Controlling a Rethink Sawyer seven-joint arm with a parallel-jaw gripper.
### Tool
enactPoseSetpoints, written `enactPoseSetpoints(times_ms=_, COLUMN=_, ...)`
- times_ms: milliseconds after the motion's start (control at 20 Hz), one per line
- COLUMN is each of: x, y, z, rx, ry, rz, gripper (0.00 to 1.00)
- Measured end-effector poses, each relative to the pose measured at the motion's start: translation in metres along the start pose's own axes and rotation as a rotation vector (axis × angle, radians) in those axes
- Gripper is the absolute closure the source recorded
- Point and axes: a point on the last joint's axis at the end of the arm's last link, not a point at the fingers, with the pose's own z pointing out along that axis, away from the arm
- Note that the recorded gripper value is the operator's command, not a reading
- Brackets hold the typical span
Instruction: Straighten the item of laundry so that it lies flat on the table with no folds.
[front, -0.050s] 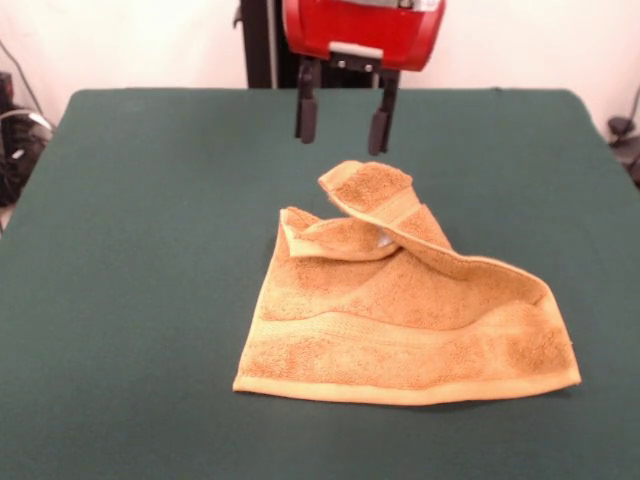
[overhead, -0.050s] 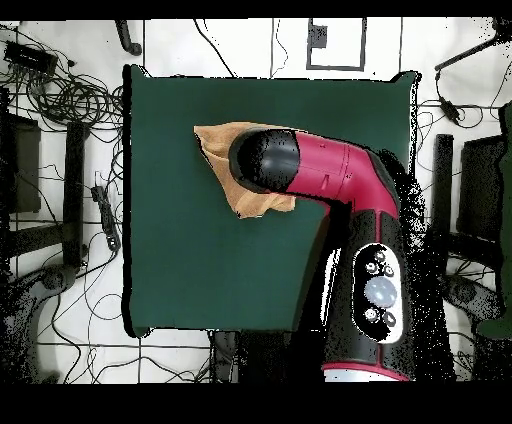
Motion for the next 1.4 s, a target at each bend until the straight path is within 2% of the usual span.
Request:
enactPoseSetpoints(times_ms=250, x=0.0, y=-0.005, z=0.008, rx=0.003, ry=-0.001, rz=-0.035, gripper=0.0)
enactPoseSetpoints(times_ms=500, x=-0.005, y=-0.009, z=0.016, rx=-0.023, ry=-0.001, rz=-0.058, gripper=0.0)
enactPoseSetpoints(times_ms=900, x=-0.011, y=-0.01, z=0.032, rx=-0.063, ry=-0.012, rz=-0.173, gripper=0.0)
enactPoseSetpoints(times_ms=1150, x=-0.011, y=-0.002, z=0.034, rx=-0.075, ry=-0.02, rz=-0.25, gripper=0.0)
enactPoseSetpoints(times_ms=1400, x=-0.01, y=0.009, z=0.034, rx=-0.094, ry=-0.013, rz=-0.282, gripper=0.0)
